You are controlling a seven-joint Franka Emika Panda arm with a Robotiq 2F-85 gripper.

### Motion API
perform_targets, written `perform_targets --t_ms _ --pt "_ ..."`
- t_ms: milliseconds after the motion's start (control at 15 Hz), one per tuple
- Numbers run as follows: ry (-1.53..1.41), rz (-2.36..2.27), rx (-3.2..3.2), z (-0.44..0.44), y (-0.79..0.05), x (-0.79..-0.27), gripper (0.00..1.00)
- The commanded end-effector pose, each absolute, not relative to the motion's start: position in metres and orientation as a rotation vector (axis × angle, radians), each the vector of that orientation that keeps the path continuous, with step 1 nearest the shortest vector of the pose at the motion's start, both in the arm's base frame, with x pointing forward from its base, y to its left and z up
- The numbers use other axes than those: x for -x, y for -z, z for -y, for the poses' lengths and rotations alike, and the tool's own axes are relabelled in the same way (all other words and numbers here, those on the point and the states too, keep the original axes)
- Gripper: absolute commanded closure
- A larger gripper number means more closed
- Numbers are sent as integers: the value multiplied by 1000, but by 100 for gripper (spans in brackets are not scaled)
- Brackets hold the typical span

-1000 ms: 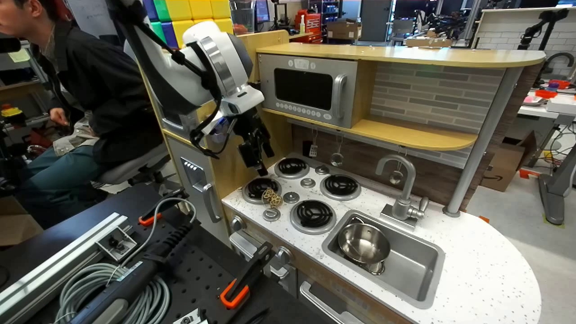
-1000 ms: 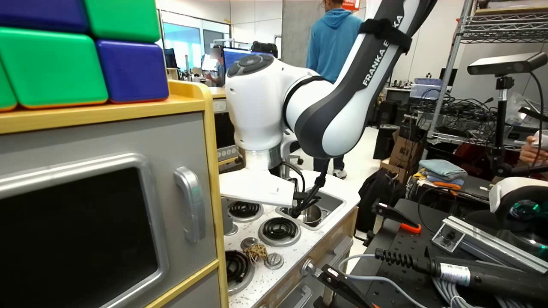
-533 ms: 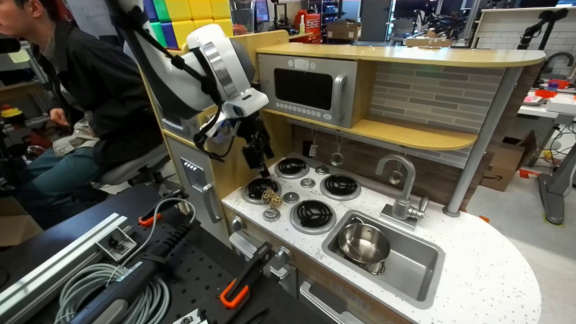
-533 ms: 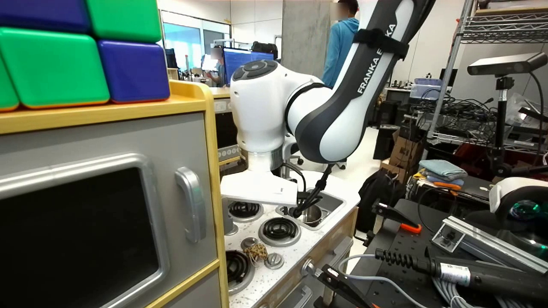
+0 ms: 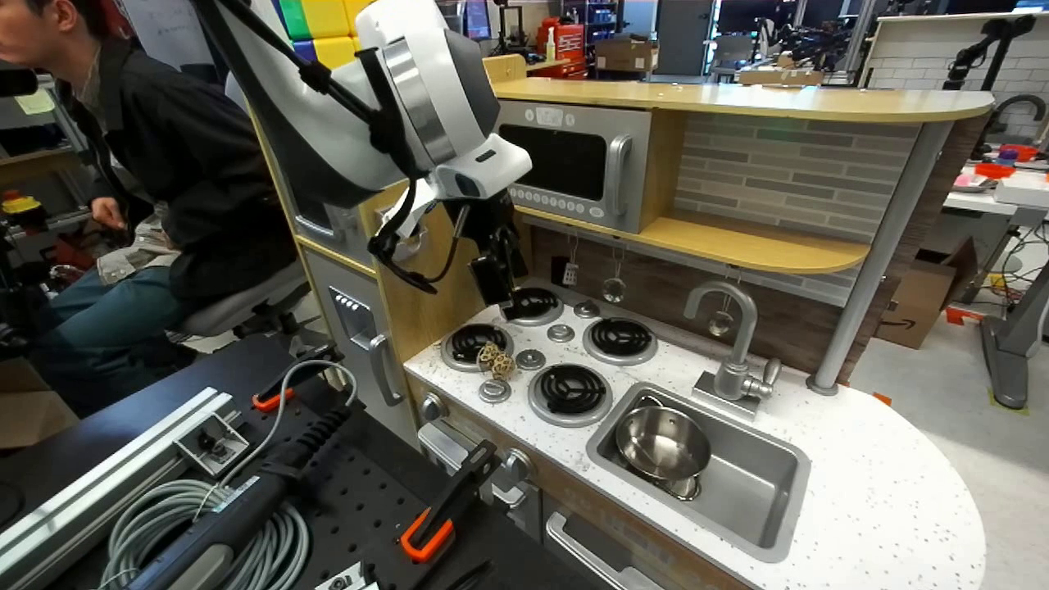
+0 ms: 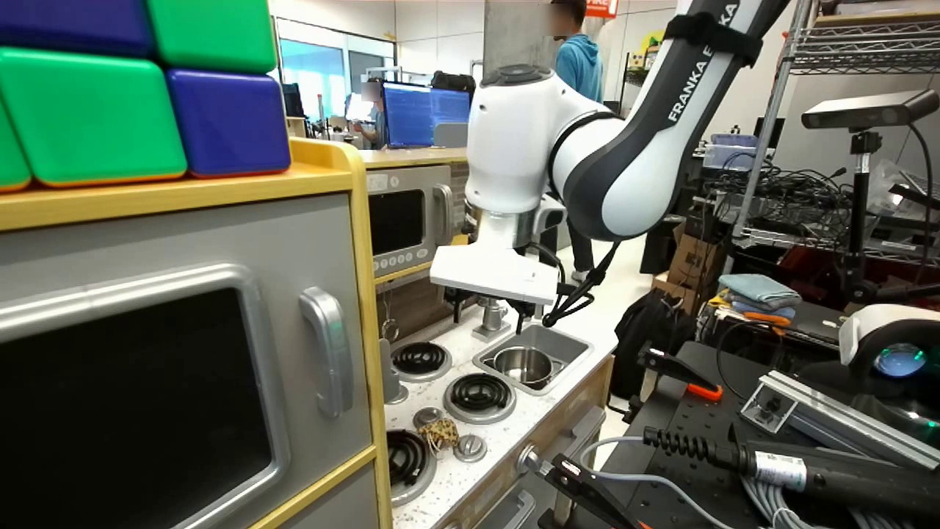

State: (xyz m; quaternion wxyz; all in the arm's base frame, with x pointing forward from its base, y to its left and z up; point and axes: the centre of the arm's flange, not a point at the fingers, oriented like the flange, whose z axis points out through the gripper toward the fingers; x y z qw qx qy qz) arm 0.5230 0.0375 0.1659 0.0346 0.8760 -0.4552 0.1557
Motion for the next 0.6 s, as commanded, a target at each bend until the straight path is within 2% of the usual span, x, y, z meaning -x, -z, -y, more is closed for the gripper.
perform_targets --t_ms 0,533 --pt "-464 1354 -2707 -30 -168 -521 0" --pt "-355 828 -2934 -36 -174 -525 0"
